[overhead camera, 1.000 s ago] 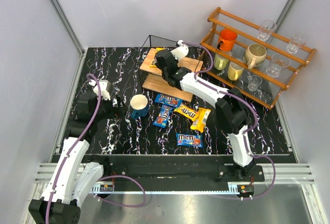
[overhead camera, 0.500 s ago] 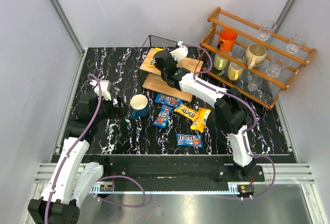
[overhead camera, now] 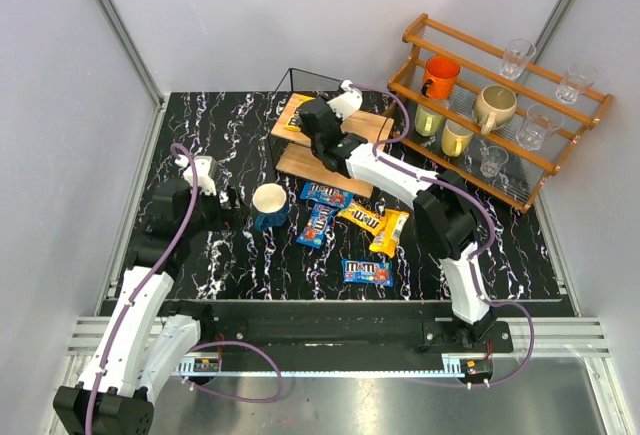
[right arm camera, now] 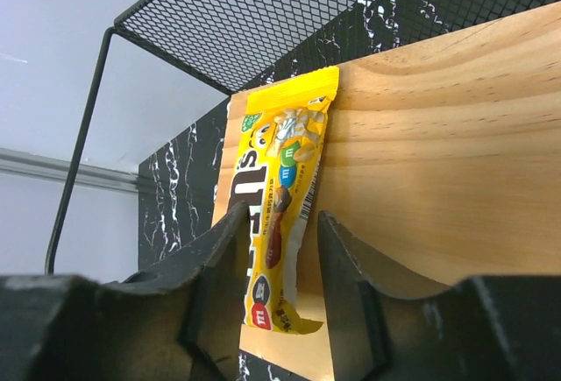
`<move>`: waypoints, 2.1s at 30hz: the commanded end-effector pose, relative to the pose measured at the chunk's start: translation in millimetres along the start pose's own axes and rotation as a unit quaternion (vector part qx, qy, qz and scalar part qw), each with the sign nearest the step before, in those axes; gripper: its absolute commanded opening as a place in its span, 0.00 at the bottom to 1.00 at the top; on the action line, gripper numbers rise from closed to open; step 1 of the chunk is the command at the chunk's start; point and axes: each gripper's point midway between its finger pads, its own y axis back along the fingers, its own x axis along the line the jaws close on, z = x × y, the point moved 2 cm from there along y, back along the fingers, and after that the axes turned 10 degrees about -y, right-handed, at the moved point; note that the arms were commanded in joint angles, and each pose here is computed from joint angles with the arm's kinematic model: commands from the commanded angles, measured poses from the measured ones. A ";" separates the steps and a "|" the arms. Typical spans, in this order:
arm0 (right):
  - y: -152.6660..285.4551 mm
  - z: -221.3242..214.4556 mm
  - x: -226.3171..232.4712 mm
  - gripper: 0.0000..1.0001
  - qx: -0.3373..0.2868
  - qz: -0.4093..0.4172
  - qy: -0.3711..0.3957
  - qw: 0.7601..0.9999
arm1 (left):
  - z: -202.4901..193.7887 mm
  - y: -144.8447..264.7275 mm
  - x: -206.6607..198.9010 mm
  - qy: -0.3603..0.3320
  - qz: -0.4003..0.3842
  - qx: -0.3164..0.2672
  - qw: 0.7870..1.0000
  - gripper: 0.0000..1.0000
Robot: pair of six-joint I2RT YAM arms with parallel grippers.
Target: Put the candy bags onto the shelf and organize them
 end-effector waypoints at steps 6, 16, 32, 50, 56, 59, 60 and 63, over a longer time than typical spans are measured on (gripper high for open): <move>39.4 59.4 51.0 0.54 -0.067 0.078 0.010 0.995 | 21.1 7.8 0.5 -0.009 0.010 -0.033 0.999 0.99; 123.7 78.8 64.3 0.64 0.018 0.219 0.185 0.958 | 19.4 7.5 1.0 -0.006 0.014 -0.031 0.999 0.99; 229.4 80.9 -136.3 1.00 0.120 0.107 0.266 0.951 | 18.7 4.8 -2.0 -0.004 0.007 -0.026 1.000 0.99; 181.9 35.7 -204.2 0.97 0.237 0.118 0.234 0.936 | 16.4 1.8 -5.5 -0.006 -0.004 -0.018 1.000 0.99; 171.6 24.1 -210.0 0.89 0.273 0.138 0.230 0.924 | 15.6 0.9 -5.8 -0.007 -0.005 -0.015 1.000 0.99; 161.7 22.8 -218.6 0.88 0.277 0.125 0.220 0.927 | 15.8 0.6 -5.7 -0.007 -0.005 -0.015 1.000 0.99; 159.0 22.8 -220.9 0.88 0.276 0.123 0.218 0.928 | 14.8 0.4 -5.6 -0.007 -0.005 -0.014 1.000 0.99; 149.0 24.2 -226.4 0.85 0.272 0.119 0.210 0.931 | 15.6 0.8 -6.0 -0.008 -0.004 -0.015 1.000 0.99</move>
